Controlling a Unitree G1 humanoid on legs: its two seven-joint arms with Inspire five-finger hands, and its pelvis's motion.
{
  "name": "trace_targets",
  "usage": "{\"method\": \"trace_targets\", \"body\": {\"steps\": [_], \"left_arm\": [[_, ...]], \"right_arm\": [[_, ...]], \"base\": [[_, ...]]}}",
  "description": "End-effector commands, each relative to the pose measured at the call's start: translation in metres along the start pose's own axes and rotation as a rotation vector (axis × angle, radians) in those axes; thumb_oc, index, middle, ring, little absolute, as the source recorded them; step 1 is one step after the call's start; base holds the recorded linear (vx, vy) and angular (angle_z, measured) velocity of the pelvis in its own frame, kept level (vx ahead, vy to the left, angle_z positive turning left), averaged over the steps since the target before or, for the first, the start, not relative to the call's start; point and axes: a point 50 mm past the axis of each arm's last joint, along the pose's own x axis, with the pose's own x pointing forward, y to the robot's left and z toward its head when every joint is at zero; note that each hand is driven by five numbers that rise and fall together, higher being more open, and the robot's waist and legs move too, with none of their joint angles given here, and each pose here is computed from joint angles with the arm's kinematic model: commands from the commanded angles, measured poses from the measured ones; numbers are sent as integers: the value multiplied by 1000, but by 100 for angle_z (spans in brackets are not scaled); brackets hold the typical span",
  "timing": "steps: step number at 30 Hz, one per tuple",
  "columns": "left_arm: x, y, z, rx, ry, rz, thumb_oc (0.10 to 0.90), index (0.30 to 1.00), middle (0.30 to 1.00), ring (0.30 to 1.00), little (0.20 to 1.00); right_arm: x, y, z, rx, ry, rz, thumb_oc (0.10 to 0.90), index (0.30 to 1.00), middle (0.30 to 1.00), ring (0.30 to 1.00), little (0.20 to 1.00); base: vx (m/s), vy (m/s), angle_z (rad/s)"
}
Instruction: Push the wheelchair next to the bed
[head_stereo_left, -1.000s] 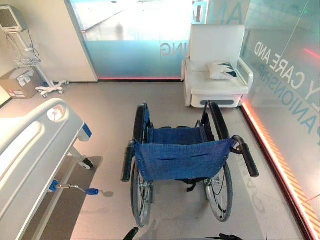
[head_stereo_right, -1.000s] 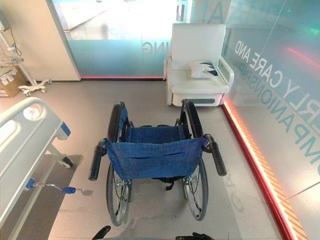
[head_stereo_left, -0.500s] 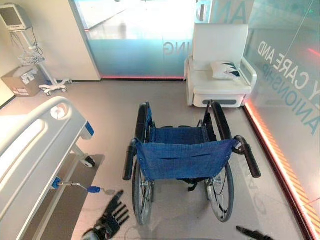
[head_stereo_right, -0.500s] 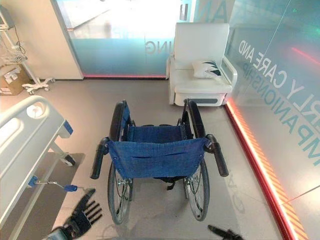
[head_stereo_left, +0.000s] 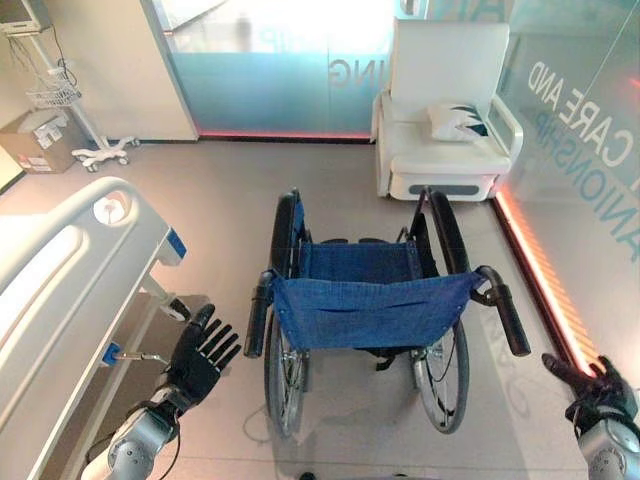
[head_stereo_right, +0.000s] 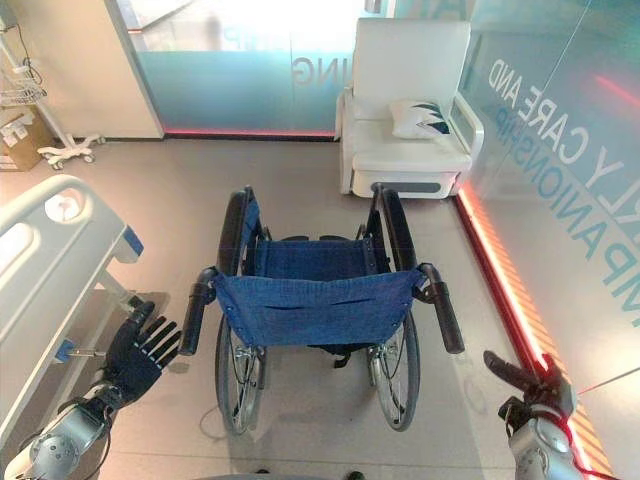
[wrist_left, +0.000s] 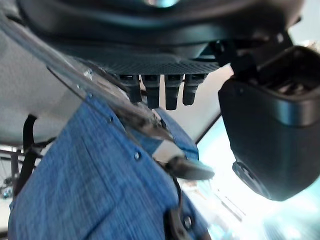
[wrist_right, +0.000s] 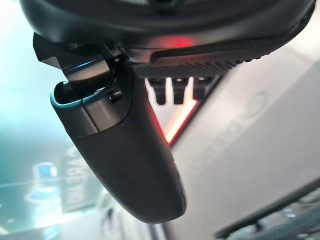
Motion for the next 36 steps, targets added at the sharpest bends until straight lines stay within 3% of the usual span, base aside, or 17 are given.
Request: {"method": "trace_targets", "body": {"steps": [1,7,11,18,24,27,36], "left_arm": [[1,-50,66,47,-217,-251,800,900,900,900,900],[-8,-81,76,129,-210,-410,800,900,900,900,900],[-10,-82,80,222,-136,-356,800,900,900,900,900],[-24,-77,95,413,-89,-305,800,900,900,900,900],[-37,-68,127,575,-173,-193,800,900,900,900,900],[-48,-69,149,610,-229,-165,800,900,900,900,900],[-62,-79,163,651,-319,-209,800,900,900,900,900]], "right_arm": [[-2,18,108,16,-439,50,800,900,900,900,900],[-37,46,156,81,-707,171,800,900,900,900,900],[-59,54,183,147,-851,192,800,900,900,900,900],[-75,63,190,178,-821,414,800,900,900,900,900],[-76,71,186,109,-721,585,800,900,900,900,900],[-77,69,188,31,-678,631,800,900,900,900,900],[-84,71,188,-217,-635,690,800,900,900,900,900]], "base": [[0,0,0],[0,0,0],[3,4,1],[0,0,0],[0,0,0],[0,0,0],[-5,-3,0]]}}
